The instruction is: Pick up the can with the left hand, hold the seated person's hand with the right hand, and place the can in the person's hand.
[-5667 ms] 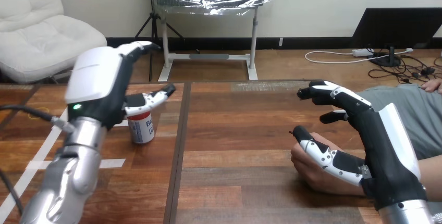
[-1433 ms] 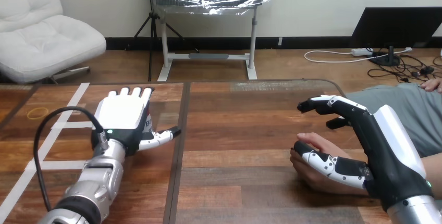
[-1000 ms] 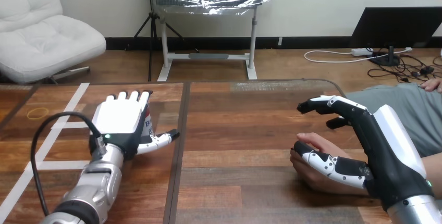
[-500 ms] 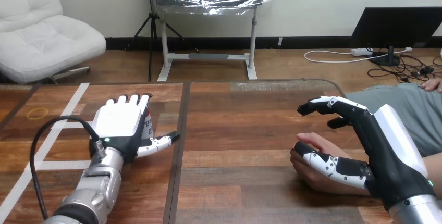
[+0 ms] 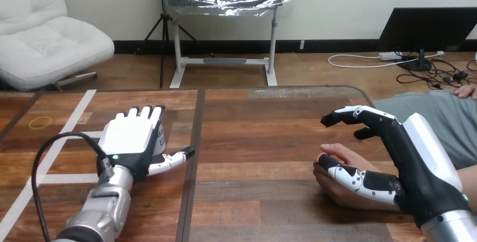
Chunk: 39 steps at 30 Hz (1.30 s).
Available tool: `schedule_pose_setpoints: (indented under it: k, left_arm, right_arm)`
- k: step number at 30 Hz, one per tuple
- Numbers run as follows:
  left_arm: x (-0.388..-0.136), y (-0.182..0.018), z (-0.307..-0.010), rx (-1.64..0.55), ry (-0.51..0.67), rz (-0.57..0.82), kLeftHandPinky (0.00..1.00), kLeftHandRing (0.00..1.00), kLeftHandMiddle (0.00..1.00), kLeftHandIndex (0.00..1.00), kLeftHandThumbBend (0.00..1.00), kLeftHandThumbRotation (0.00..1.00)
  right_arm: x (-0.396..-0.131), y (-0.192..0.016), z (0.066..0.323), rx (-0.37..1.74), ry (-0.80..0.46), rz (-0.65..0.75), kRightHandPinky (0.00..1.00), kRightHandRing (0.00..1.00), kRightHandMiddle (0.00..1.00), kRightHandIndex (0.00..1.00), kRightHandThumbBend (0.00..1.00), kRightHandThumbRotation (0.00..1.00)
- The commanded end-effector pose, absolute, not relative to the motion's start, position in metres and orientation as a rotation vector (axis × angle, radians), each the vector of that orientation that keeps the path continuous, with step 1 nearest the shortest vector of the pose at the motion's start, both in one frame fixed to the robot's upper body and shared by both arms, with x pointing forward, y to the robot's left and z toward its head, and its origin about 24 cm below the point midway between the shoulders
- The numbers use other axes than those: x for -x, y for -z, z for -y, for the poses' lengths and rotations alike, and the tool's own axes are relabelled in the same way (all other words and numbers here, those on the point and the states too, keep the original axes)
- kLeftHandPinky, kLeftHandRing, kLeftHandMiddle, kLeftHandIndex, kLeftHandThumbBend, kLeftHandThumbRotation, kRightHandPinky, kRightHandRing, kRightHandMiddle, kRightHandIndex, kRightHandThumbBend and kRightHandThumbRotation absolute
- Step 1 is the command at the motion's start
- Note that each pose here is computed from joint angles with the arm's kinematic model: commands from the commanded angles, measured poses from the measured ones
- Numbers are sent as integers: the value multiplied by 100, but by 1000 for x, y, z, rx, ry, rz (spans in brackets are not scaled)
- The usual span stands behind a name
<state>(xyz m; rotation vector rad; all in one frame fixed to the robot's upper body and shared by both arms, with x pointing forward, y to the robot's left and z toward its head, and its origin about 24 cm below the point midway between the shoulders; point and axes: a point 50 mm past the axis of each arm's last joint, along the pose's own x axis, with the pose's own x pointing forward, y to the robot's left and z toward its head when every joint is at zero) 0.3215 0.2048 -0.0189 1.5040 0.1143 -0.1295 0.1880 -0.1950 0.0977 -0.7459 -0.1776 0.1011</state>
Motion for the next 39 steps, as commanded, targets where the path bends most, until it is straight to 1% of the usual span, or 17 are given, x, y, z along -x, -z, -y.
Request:
schedule_pose_setpoints:
  k: [1, 24, 39]
  left_arm:
    - [-329, 8, -204, -1489, 101, -54, 100, 100, 100, 100, 65, 100]
    - [-324, 10, -202, -1482, 124, -16, 100, 100, 100, 100, 67, 100]
    - [-320, 10, -202, -1471, 136, 23, 100, 100, 100, 100, 66, 100]
  right_arm:
    - [-195, -120, 192, 768, -81, 286, 71, 80, 78, 66, 55, 0]
    - [-196, -121, 192, 769, -87, 282, 71, 80, 77, 66, 55, 0]
    - [-196, -121, 192, 767, -92, 279, 71, 80, 77, 66, 55, 0]
